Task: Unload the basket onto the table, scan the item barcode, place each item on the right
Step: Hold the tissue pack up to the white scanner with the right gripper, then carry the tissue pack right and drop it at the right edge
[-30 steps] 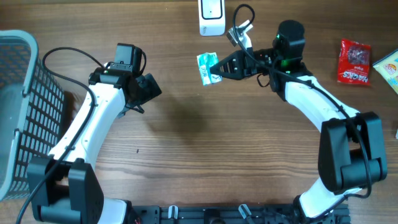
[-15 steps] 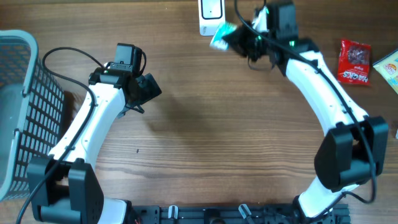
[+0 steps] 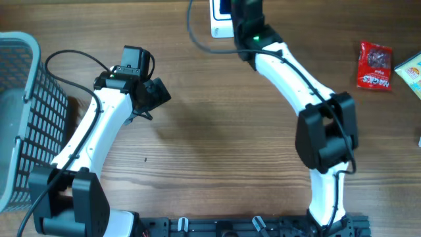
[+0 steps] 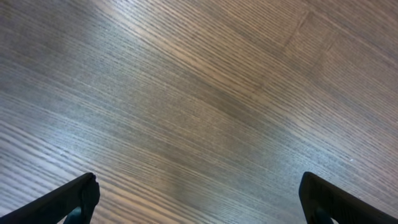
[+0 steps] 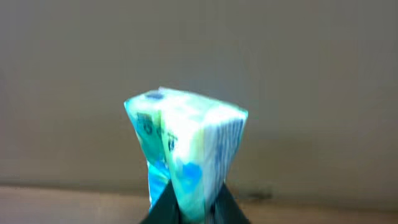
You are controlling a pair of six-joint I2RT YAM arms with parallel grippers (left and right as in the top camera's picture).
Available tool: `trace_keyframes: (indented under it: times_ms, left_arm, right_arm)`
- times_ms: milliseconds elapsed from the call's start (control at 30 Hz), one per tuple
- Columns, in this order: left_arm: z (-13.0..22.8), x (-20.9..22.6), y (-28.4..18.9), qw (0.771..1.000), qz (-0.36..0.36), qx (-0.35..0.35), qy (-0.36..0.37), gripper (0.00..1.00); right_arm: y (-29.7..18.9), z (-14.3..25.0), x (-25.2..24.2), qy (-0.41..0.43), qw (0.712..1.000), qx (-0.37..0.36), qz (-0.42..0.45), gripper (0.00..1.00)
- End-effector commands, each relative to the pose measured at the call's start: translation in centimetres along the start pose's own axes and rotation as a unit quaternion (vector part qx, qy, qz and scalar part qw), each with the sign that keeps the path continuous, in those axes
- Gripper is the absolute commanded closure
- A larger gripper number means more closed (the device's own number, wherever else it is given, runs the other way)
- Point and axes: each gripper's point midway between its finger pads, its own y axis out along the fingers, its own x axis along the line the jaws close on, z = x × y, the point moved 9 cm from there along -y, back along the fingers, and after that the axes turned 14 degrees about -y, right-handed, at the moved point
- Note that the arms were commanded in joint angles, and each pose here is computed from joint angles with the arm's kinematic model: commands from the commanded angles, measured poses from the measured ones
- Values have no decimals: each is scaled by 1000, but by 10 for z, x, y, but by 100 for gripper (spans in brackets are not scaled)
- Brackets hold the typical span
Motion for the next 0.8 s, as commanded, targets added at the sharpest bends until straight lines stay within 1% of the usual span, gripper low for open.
trace_keyframes:
  times_ms: [0,100,267,567,633,700,767]
  left_arm:
    - [-1,2,3,1000,-8,-3,-1,0]
    - [-1,2,3,1000,-8,-3,-1,0]
    - [-1,2,3,1000,-8,-3,-1,0]
    - [-1,2,3,1000,-8,-3,-1,0]
    - [-1,2,3,1000,-8,-3,-1,0]
    - [-1,2,3,1000,-8,-3,-1,0]
    - [-1,2,3,1000,-8,-3,-1,0]
  right_arm:
    - [23,43,42,-288,958,-11,-9,95]
    - [33,80,69,-453,891,-4,-23,95]
    - [34,80,67,-451,892,-2,-10,95]
    - [38,84,46,-449,891,38,42,95]
    - [40,86,34,-447,890,59,68,95]
    - [43,90,12,-442,885,94,114,95]
    - [45,98,-23,-430,871,150,185,96]
